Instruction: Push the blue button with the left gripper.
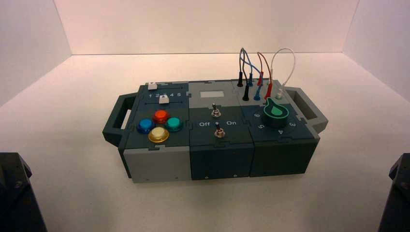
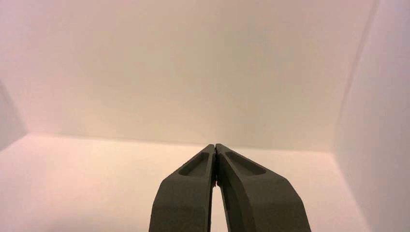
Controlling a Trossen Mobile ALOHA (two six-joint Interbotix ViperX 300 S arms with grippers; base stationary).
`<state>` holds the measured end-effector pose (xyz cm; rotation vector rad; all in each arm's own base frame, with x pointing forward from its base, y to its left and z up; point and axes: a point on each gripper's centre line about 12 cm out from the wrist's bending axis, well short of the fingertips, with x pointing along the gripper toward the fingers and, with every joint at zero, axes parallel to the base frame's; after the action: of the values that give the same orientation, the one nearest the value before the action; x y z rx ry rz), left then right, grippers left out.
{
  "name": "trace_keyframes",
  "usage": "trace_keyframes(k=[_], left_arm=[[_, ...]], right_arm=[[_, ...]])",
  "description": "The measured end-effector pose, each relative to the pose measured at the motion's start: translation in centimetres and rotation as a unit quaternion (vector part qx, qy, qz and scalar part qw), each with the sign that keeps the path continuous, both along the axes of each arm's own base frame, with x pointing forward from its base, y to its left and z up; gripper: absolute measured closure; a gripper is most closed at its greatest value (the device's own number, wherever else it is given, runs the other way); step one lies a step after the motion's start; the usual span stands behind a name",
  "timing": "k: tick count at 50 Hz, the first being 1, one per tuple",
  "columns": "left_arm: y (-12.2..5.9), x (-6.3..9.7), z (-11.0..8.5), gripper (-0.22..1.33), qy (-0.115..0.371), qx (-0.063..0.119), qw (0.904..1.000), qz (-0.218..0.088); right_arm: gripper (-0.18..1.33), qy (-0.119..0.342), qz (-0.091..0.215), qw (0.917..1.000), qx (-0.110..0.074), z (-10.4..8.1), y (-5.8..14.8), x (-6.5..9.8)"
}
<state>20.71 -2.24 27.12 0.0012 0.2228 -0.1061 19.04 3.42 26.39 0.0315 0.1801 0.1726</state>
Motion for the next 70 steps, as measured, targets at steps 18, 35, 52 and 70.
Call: trace_keyframes(k=[18,35,52,70], left_arm=[[-4.2,0.2,-3.7,1.26,0.163,0.033,0.9814,-0.096],[-7.8,-1.3,-5.7,1.27,0.245,0.061,0.9513,-0.176],[-9.4,-2.8,-7.6,1.27,0.341,0.099,0.9103,-0.213],[-11.9,-4.9,-10.3,1.27,0.431,0.135,0.8544,-0.257]], right_arm=[[1.30,0.174,0.111,0.9781,0.024,-2.7,5.1,-0.6],[1.29,0.278,0.223,0.9341,0.017,-5.5,11.4,-2.1],[1.29,0.356,0.278,0.8914,-0.041,-8.6,17.1,-2.0],[1.30,0.379,0.284,0.8786,-0.063,-10.0,19.5,-0.9]])
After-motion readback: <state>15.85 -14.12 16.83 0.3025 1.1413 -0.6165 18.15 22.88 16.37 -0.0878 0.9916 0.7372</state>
